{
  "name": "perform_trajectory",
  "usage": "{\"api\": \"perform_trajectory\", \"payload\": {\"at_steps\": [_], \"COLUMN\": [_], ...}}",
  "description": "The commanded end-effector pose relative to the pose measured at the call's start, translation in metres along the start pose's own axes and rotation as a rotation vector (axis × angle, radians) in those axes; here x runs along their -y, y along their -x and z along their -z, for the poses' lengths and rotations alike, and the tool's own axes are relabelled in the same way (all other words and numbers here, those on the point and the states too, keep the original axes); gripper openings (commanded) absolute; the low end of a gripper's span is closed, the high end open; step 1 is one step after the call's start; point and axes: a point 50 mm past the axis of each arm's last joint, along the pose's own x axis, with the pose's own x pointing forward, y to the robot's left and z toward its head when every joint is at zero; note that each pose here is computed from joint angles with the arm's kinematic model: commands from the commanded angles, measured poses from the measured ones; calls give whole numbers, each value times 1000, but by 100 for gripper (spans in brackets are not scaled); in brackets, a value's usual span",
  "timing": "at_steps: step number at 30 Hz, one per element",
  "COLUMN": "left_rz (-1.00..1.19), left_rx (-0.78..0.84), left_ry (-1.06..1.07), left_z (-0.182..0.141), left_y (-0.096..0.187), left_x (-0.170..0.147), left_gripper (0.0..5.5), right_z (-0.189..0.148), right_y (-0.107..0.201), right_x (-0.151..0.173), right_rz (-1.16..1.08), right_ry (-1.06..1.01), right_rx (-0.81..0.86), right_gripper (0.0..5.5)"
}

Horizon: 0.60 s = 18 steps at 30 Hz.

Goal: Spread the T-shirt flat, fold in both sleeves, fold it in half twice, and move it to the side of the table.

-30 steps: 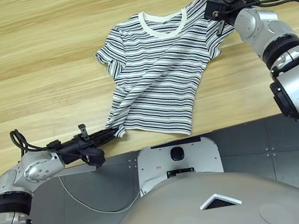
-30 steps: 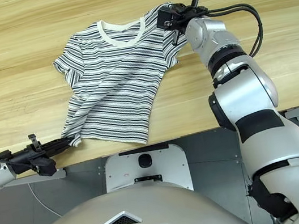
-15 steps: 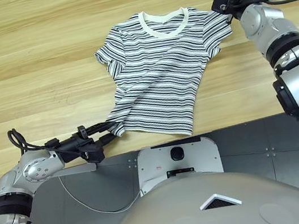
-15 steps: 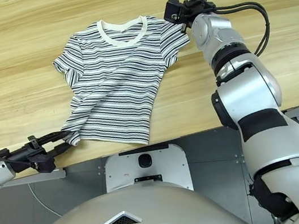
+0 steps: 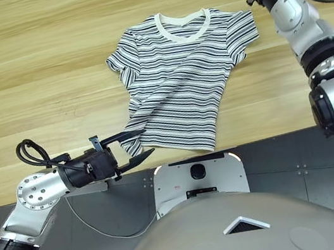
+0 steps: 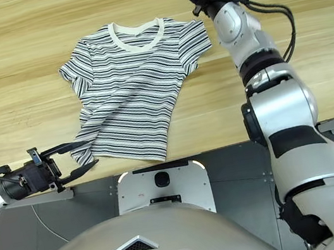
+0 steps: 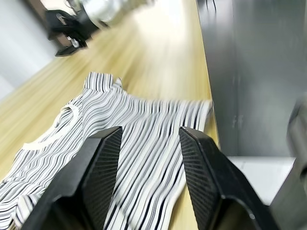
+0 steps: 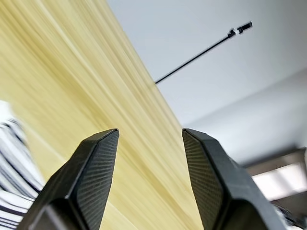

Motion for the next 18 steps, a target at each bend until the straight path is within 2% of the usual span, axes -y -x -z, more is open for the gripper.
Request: {"api": "perform_trajectory", "payload": {"at_steps": [1, 4, 7, 9, 14, 18], "left_rz": [-27, -327, -602, -702, -899, -830], "left_rx": [50, 84, -57, -156, -314, -477], "left_ry": [103, -41, -195, -262, -348, -364], "left_z": [-13, -13, 4, 17, 36, 60], "left_y": [1, -10, -18, -27, -49, -75], "left_x": [-12, -61, -104, -124, -176, -189], "left_gripper": [220, 220, 220, 220, 220, 220], "right_z": [-14, -28, -35, -42, -53, -57], "right_y": [26, 62, 91, 111, 139, 144], "right_x": [-28, -55, -66, -72, -78, -84], "right_rz": [-169, -417, -567, -677, -859, -913], "right_ry": [-132, -163, -187, -218, -231, -239], "right_rx": [182, 268, 293, 314, 326, 320], "right_gripper": [246, 246, 246, 246, 246, 246]}}
